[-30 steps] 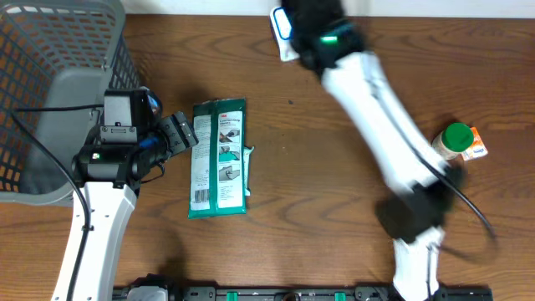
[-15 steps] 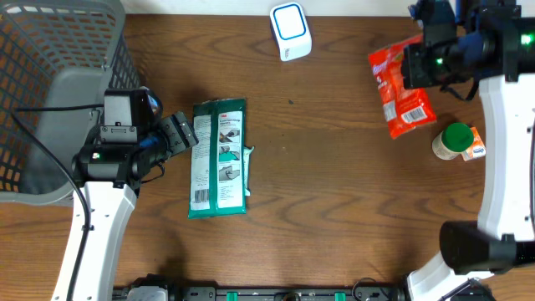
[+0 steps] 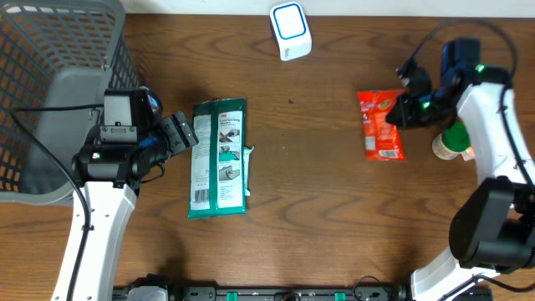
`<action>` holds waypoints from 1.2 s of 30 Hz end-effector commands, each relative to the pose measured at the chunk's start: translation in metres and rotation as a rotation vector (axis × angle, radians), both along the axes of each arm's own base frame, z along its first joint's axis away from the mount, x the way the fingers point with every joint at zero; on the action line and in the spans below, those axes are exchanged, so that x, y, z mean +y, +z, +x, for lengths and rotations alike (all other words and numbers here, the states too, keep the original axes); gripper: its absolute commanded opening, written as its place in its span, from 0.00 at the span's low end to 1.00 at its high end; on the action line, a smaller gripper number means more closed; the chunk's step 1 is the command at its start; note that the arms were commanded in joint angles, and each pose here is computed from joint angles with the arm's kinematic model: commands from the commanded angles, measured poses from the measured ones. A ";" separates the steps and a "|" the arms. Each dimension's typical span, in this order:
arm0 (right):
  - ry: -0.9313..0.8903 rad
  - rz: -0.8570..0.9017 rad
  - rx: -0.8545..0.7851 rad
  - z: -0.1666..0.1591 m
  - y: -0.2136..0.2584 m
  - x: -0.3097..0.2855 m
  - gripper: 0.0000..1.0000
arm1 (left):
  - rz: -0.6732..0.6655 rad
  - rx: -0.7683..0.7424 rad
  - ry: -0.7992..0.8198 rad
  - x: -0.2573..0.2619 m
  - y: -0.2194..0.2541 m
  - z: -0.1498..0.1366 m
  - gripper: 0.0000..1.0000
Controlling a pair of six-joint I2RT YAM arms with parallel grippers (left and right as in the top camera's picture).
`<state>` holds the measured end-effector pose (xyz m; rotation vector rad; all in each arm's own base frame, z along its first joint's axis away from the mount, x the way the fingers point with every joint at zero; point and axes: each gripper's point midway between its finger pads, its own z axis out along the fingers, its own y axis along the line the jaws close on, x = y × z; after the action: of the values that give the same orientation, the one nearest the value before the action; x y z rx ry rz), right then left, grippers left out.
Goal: Scan the item barcode
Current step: 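Carry the red packet right and lower it beside the jar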
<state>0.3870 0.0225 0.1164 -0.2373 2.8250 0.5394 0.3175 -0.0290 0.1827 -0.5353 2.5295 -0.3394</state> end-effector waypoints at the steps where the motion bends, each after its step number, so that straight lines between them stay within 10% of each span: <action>1: 0.007 -0.065 -0.025 -0.003 -0.030 -0.015 0.01 | 0.010 -0.004 -0.001 0.002 0.002 0.001 0.87; 5: -0.018 -0.172 -0.043 -0.001 -0.054 -0.032 0.01 | 0.010 -0.004 -0.001 0.002 0.002 0.001 0.87; 11: -0.053 -0.215 -0.053 0.002 -0.060 -0.041 0.71 | 0.010 -0.004 -0.001 0.002 0.002 0.001 0.87; 15: -0.181 -0.265 -0.059 0.012 -0.054 -0.055 0.87 | 0.010 -0.004 -0.001 0.002 0.002 0.001 0.87; 23: -0.027 -0.016 -0.075 0.011 -0.014 0.029 0.70 | 0.010 -0.004 -0.001 0.002 0.002 0.001 0.87; 29: 0.012 -0.107 -0.004 -0.007 -0.026 0.062 0.01 | 0.010 -0.004 -0.001 0.002 0.002 0.001 0.87; 36: 0.062 -0.242 0.087 -0.044 -0.058 0.082 0.03 | 0.010 -0.004 -0.001 0.002 0.002 0.001 0.87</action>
<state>0.3523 0.1050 0.0682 -0.3743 2.9579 0.3304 0.3176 -0.0290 0.1825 -0.5356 2.5302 -0.3392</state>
